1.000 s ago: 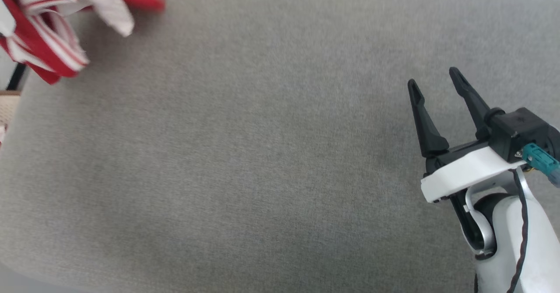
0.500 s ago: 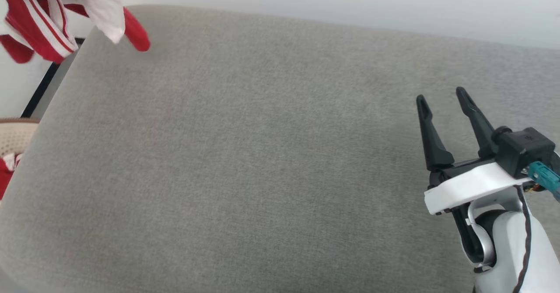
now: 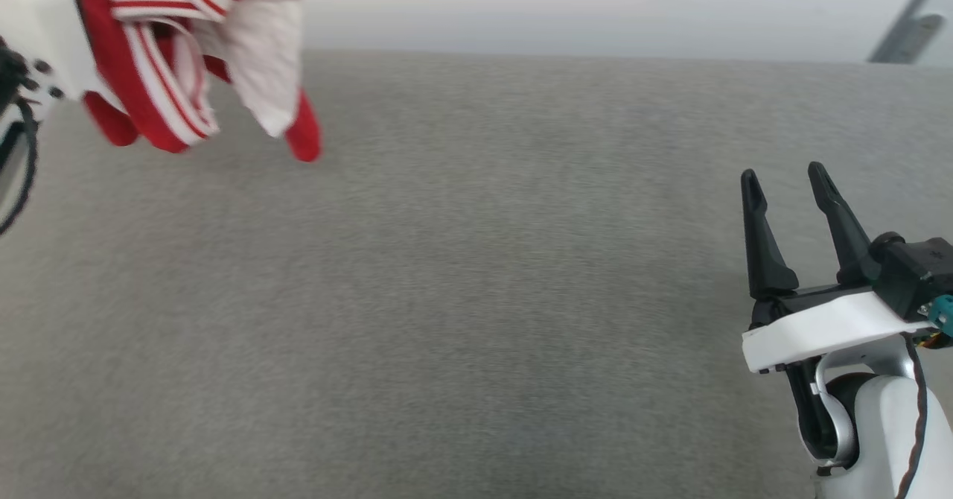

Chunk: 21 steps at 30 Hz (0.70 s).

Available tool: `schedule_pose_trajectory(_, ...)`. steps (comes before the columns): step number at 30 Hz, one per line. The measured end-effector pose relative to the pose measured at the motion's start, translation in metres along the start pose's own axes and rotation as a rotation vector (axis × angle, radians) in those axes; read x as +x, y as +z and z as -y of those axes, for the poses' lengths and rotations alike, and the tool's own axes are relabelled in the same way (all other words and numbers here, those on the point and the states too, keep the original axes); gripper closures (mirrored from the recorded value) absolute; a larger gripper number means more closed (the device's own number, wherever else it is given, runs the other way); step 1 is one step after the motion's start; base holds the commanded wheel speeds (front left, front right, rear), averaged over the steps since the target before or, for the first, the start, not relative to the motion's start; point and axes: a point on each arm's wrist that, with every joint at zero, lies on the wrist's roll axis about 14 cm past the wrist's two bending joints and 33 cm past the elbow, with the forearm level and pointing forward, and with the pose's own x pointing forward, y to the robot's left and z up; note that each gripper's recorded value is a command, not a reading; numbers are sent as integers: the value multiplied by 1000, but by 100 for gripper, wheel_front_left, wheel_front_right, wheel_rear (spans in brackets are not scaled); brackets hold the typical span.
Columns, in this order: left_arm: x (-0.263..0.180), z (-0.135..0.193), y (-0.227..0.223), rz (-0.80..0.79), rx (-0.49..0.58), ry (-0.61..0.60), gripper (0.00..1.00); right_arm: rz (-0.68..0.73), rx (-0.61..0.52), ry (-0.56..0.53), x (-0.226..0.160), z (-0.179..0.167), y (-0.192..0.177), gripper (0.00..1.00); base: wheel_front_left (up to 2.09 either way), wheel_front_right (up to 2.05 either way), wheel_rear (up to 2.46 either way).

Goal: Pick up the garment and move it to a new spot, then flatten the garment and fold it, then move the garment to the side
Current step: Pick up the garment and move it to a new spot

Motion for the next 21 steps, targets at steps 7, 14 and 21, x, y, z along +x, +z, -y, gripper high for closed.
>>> schedule_pose_trajectory(7, 19, 72, 2, -9, -24, -186, 100, 12, -22, -116, -24, 38, 7, 0, 0, 0, 0)
schedule_pose_trajectory(14, 27, 153, -28, -130, -100, -398, 100, 9, -41, -221, -52, 70, 9, 0, 0, 0, 0)
schedule_pose_trajectory(21, 15, 224, -97, -381, -156, -574, 100, -12, -24, -290, -75, 88, -2, 0, 0, 0, 0)
